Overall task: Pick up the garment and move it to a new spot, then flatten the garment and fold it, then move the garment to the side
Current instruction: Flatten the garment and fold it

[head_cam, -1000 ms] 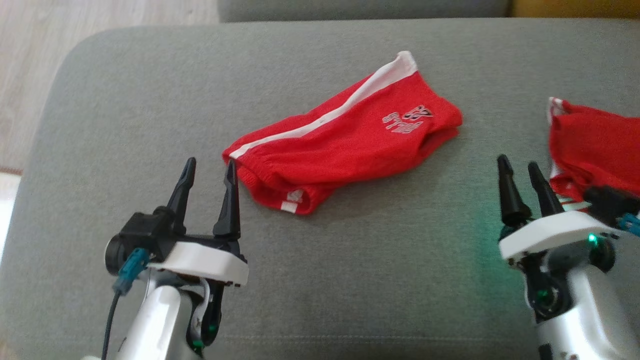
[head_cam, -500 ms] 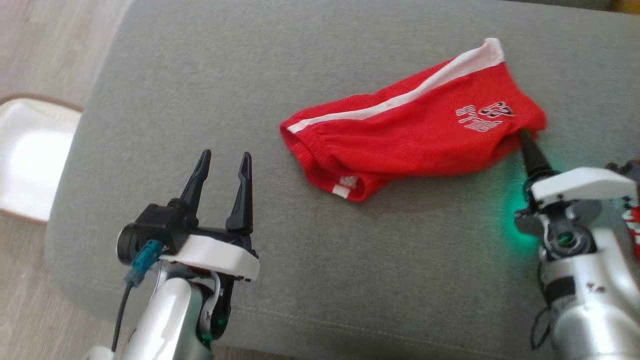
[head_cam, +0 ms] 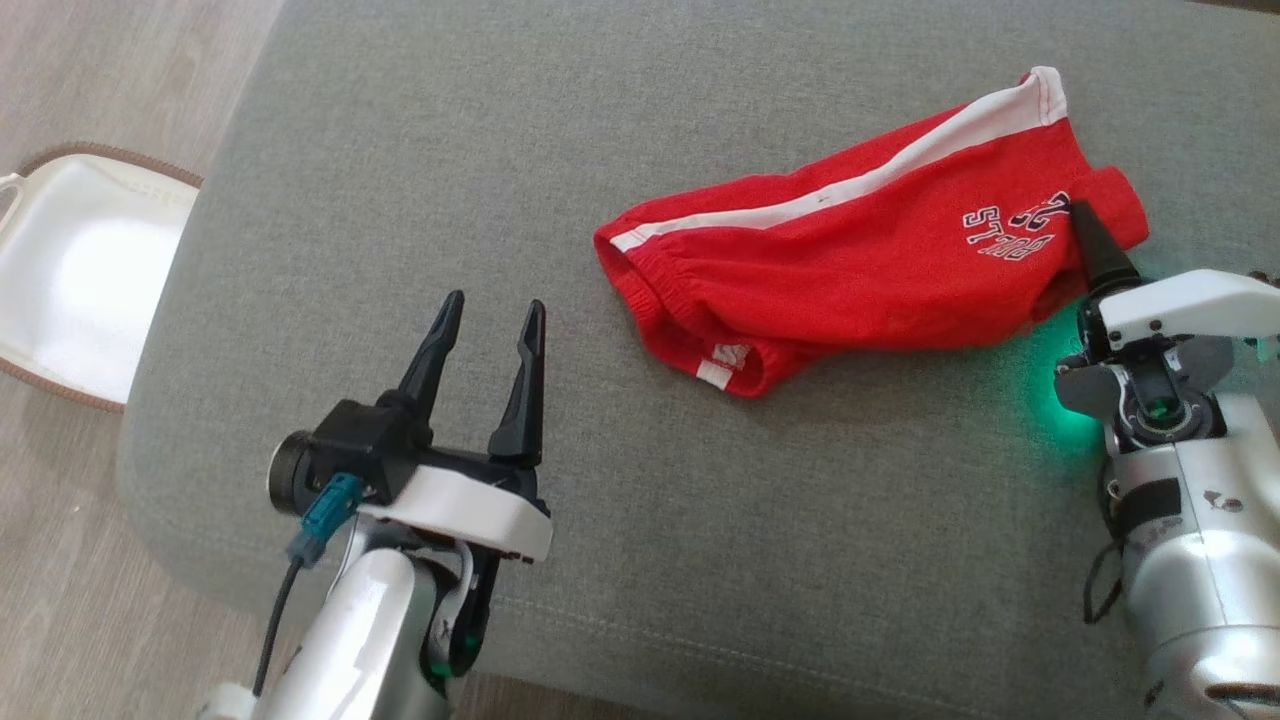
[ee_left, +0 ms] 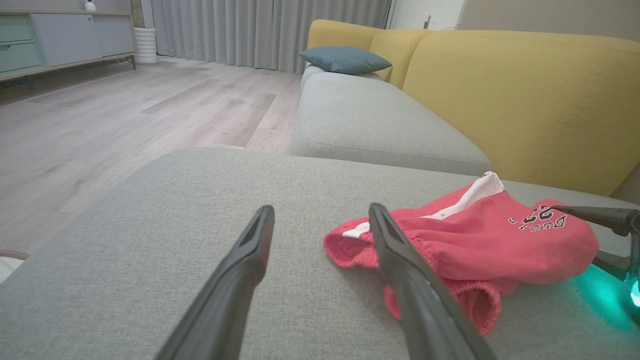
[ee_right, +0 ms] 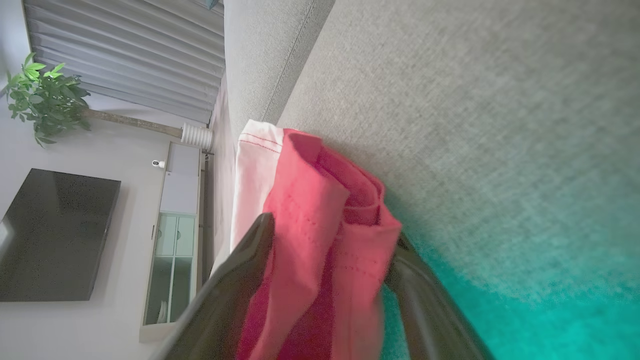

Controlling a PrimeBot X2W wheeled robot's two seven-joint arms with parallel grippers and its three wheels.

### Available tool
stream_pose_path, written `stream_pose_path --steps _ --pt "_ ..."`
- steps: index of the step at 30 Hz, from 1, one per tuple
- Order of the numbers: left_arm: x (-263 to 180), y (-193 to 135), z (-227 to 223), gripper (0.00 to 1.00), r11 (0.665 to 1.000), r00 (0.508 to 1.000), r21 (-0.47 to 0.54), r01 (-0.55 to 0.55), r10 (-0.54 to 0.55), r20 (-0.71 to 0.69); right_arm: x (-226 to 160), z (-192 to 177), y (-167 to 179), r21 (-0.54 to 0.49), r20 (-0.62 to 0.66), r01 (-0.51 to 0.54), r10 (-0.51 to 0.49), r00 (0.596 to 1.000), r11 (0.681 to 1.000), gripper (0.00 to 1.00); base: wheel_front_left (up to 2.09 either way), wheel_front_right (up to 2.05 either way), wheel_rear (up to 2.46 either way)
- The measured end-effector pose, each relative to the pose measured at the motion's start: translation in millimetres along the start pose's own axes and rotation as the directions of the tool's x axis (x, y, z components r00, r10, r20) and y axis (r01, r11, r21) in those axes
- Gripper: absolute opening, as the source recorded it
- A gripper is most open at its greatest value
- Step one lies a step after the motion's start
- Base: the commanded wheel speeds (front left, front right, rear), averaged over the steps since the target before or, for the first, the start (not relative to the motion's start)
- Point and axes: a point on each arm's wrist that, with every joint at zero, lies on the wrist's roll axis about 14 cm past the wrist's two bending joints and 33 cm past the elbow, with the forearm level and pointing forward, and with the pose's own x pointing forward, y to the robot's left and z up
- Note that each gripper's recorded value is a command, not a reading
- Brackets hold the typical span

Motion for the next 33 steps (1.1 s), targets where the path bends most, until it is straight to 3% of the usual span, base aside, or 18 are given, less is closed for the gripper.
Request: stream_pose_path --steps 26,27,28,33 --pt "3.5 -5.6 2.5 1.0 1.0 1.0 -0.001 0.009 -0.009 0.007 18.1 -13.1 17.0 -0.08 -0.072 0.024 -0.03 0.997 0.996 1.0 0.0 0.0 0.0" --pt "3.8 -5.8 2.1 1.0 1.0 1.0 -0.003 0.009 -0.009 0.006 18.3 -13.4 17.1 -0.085 -0.073 0.024 -0.031 0.997 0.996 0.34 0.0 0.0 0.0" --pt "4.0 -6.2 1.9 1.0 1.0 1.0 -0.003 0.01 -0.01 0.005 18.3 -12.9 17.0 -0.09 -0.069 0.025 -0.031 0.997 0.996 0.0 0.0 0.0 0.0" --pt "4.8 -7.6 2.7 1.0 1.0 1.0 -0.005 0.015 -0.015 0.009 17.3 -5.9 20.3 -0.109 -0.013 0.025 -0.027 1.0 0.994 0.0 0.0 0.0 0.0"
